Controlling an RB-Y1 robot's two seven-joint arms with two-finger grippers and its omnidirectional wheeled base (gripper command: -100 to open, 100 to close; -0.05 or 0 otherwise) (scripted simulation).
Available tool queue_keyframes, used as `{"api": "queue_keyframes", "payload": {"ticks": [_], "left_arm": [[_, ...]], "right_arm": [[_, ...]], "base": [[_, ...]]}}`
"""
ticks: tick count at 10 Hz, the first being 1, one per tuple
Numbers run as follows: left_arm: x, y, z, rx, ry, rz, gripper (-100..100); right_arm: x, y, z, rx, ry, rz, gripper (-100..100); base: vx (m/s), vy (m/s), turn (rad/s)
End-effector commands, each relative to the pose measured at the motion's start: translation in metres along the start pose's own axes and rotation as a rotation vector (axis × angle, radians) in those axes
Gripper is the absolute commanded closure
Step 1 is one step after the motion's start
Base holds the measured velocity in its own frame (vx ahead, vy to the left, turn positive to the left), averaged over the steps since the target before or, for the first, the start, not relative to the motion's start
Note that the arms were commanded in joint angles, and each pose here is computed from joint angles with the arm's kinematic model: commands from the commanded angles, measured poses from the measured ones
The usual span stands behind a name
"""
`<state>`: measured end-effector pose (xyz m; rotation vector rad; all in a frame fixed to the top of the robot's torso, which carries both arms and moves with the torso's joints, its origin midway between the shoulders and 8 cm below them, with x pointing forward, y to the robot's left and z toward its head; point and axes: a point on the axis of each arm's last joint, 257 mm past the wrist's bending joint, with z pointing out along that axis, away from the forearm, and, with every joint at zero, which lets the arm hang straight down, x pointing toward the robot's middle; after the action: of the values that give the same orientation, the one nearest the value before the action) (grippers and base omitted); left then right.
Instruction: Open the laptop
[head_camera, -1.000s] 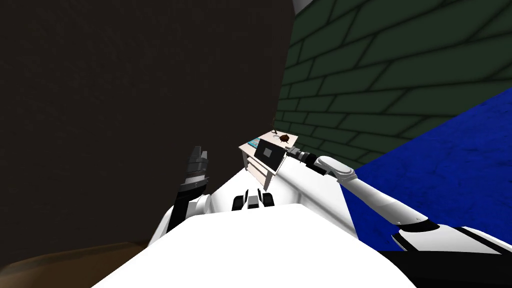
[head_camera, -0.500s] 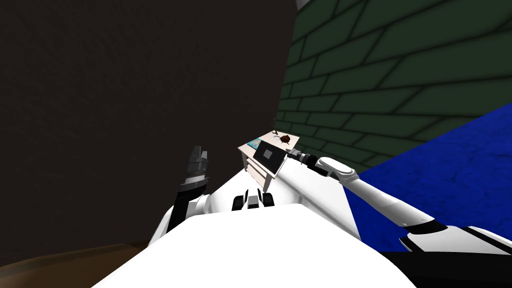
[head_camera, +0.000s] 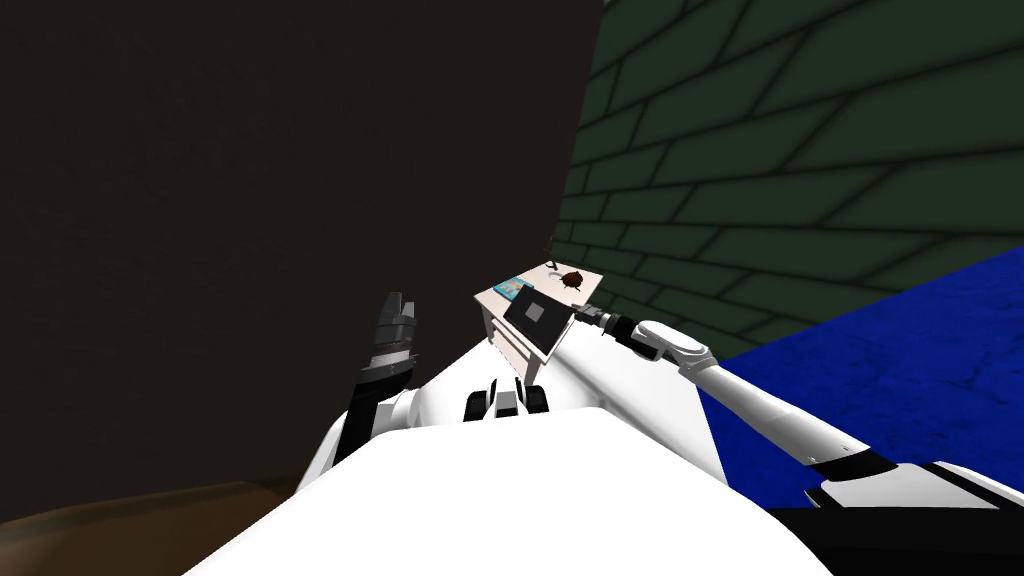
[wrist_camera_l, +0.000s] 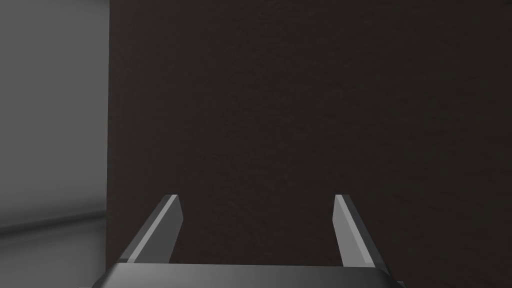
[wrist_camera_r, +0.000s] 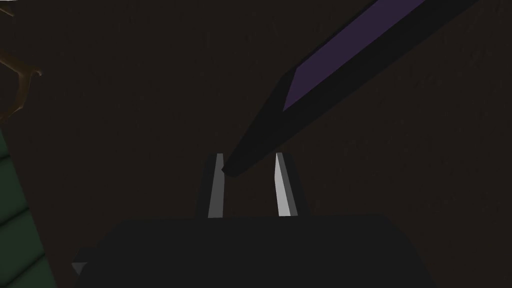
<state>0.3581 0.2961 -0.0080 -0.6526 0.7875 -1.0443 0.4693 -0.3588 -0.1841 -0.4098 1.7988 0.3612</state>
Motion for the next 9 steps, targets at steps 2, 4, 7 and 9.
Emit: {"api": "queue_keyframes", "payload": {"ticks": [2,4,7,9], "left_arm": [[0.000,0.000,0.000,0.000,0.000,0.000,0],[0.000,0.000,0.000,0.000,0.000,0.000,0],[0.000,0.000,0.000,0.000,0.000,0.000,0],[0.000,0.000,0.000,0.000,0.000,0.000,0]], "right_arm": [[0.035,0.015,-0.001,-0.032,0.049,0.128,100],[0.035,0.015,-0.001,-0.032,0.049,0.128,100],[0.006,0.012,-0.007,-0.049,0.046,0.120,-100],[-0.010,0.013,-0.010,-0.063,0.048,0.117,-100]], "base": [[-0.008,-0.013,0.038],[-0.008,-0.014,0.041],[0.016,0.022,-0.080],[0.012,0.022,-0.061]]}}
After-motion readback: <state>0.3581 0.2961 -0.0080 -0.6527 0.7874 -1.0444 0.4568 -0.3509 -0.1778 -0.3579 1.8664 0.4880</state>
